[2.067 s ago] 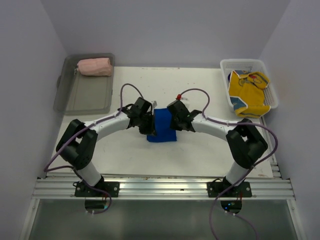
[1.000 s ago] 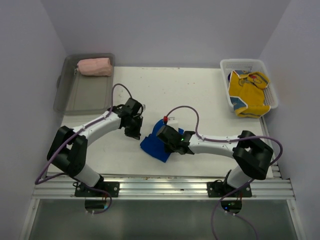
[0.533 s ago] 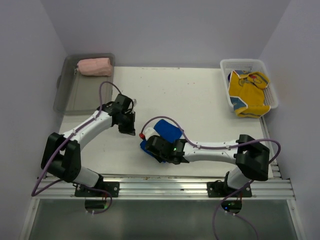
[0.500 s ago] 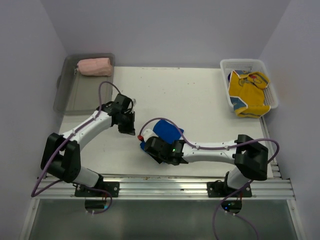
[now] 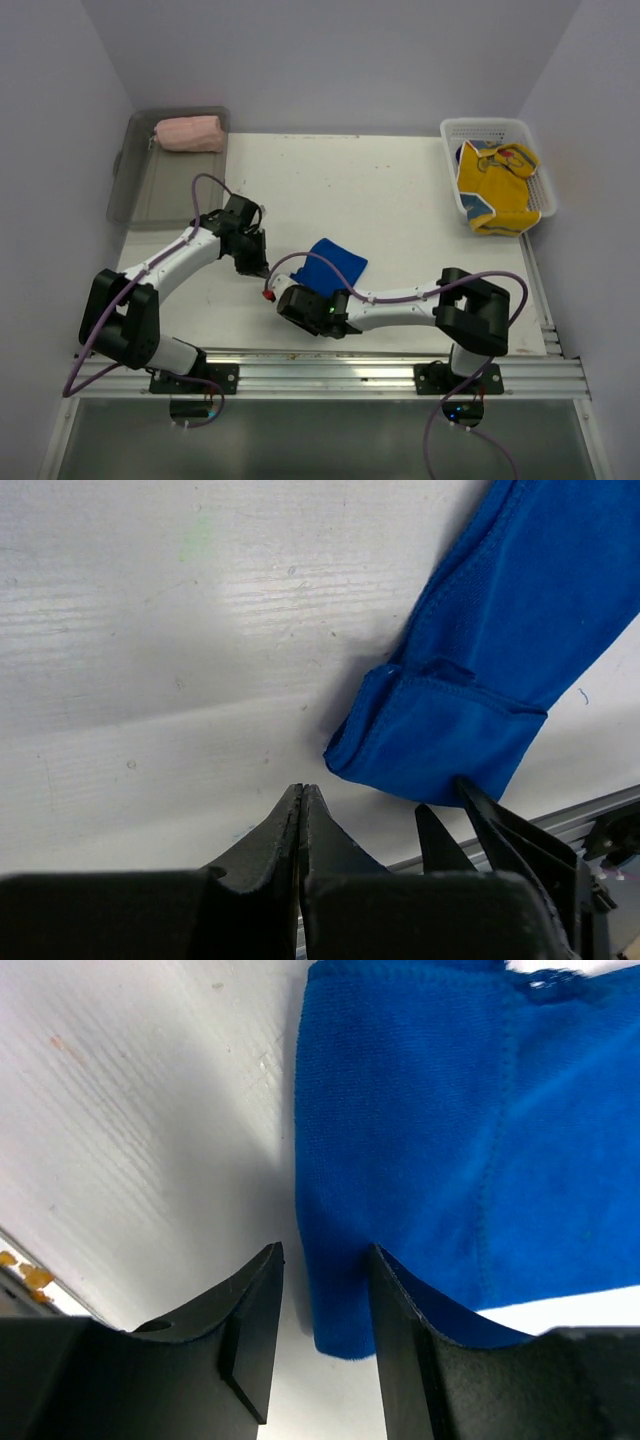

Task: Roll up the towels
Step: Roll the towel

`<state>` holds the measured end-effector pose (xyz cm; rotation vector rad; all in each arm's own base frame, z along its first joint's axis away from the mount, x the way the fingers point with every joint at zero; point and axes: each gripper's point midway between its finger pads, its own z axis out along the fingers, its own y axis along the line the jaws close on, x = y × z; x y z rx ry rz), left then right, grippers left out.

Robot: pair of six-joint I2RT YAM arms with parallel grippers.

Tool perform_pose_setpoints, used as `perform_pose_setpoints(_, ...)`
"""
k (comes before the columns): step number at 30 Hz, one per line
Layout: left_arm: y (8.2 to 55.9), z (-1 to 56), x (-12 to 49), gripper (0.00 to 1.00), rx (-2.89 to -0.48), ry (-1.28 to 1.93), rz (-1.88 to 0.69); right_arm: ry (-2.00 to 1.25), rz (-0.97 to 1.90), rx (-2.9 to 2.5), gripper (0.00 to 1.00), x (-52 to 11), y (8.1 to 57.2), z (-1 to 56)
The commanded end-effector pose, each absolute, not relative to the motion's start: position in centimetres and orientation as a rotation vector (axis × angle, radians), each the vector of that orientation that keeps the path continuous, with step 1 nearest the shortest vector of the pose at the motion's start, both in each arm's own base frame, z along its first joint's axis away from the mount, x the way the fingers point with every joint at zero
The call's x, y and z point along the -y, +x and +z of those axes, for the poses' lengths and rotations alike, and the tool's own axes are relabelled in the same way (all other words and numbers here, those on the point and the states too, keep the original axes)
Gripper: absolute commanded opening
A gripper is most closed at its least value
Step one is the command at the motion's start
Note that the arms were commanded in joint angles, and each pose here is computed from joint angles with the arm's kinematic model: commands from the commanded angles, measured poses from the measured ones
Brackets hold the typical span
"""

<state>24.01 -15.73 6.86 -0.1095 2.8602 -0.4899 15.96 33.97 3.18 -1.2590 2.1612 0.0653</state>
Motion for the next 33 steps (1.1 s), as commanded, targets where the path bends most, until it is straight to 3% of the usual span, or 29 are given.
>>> perform_pose_setpoints(1,24.5,7.7,16.7,0.04,-2.816,-0.15,-0.586,-1.274,0.075,-2.144,0.41,-34.7,15.9,1.9)
perform_pose_setpoints(4,23.9,7.8,17.6,0.17,-2.81,-0.153,-0.684,-1.253,0.058,-2.16,0.29,-34.4,16.0,1.3)
perform_pose_setpoints(6,23.7,8.1,18.1,0.26,-2.801,-0.154,-0.734,-1.225,0.097,-2.143,0.13,-34.5,16.0,2.2)
perform_pose_setpoints(8,23.4,7.8,18.2,0.43,-2.803,-0.159,-0.758,-1.214,0.151,-2.141,0.04,-35.1,15.8,3.1)
perform_pose_setpoints(9,23.1,8.1,18.8,0.48,-2.798,-0.139,-0.82,-1.212,0.172,-2.147,0.02,-35.3,15.8,3.6)
perform_pose_setpoints(10,22.7,8.0,19.1,0.62,-2.798,-0.119,-0.852,-1.209,0.195,-2.152,0.01,-35.6,15.7,3.9)
perform_pose_setpoints(12,22.5,8.1,19.2,0.72,-2.789,-0.062,-0.897,-1.207,0.258,-2.152,0.0,-36.4,15.3,4.7)
perform_pose_setpoints(21,19.5,5.5,19.4,0.73,-2.867,-0.1,-1.035,-1.098,0.404,-2.231,0.0,-36.0,15.8,4.7)
perform_pose_setpoints(33,20.3,4.2,20.4,0.79,-2.807,-0.193,-1.118,-0.98,0.518,-2.298,0.0,-35.2,17.1,4.9)
